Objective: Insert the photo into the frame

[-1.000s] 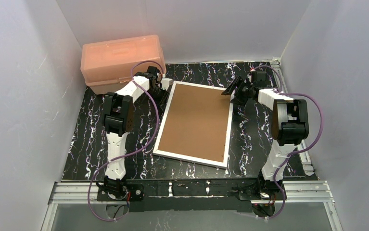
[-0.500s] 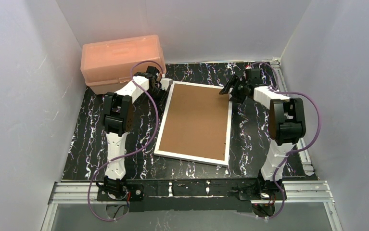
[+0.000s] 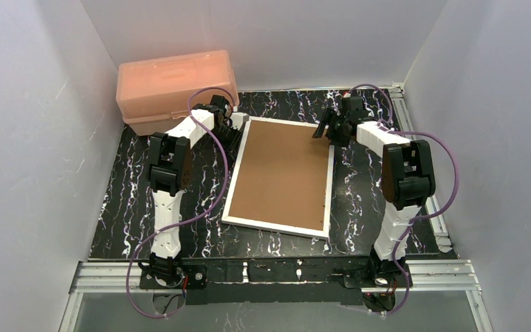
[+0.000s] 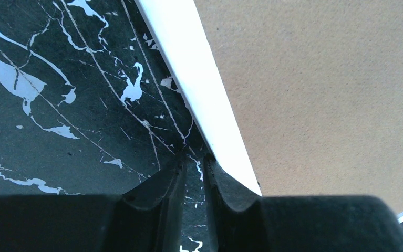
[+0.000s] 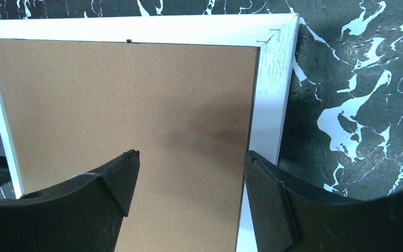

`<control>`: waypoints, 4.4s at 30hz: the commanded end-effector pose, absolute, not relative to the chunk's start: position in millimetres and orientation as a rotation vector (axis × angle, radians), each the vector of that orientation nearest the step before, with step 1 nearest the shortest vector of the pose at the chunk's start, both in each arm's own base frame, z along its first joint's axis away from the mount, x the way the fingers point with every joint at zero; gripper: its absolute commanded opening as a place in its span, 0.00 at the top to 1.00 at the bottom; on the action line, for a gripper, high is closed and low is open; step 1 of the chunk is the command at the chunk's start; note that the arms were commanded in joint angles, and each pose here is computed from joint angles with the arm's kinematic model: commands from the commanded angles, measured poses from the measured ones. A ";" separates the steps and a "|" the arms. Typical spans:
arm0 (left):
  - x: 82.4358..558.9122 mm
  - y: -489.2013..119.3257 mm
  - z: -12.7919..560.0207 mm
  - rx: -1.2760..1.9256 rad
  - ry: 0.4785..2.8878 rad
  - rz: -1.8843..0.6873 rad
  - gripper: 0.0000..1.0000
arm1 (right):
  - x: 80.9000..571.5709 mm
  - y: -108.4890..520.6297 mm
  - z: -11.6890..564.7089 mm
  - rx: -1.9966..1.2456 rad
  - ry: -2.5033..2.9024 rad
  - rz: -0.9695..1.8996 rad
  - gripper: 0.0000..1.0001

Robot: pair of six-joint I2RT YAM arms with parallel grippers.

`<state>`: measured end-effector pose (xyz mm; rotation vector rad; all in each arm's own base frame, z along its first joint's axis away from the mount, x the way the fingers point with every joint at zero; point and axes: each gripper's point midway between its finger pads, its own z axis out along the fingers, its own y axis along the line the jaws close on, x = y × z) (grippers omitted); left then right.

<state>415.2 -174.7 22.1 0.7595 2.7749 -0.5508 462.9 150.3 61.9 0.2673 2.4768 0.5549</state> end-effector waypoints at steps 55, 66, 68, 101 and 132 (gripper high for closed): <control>389.7 -167.5 29.0 0.809 2.802 -0.581 0.83 | 460.5 174.4 120.3 0.181 2.448 0.576 0.12; 389.5 -167.8 29.3 0.807 2.801 -0.586 0.83 | 451.7 144.2 84.3 0.355 2.477 0.780 0.13; 389.4 -167.4 29.0 0.809 2.801 -0.584 0.83 | 450.5 144.3 81.0 0.374 2.472 0.805 0.13; 388.0 -168.0 26.4 0.816 2.805 -0.591 0.84 | 456.2 139.5 57.1 0.461 2.466 0.856 0.17; 387.0 -176.3 24.6 0.845 2.799 -0.636 0.85 | 424.0 159.0 6.7 0.399 2.670 0.749 0.20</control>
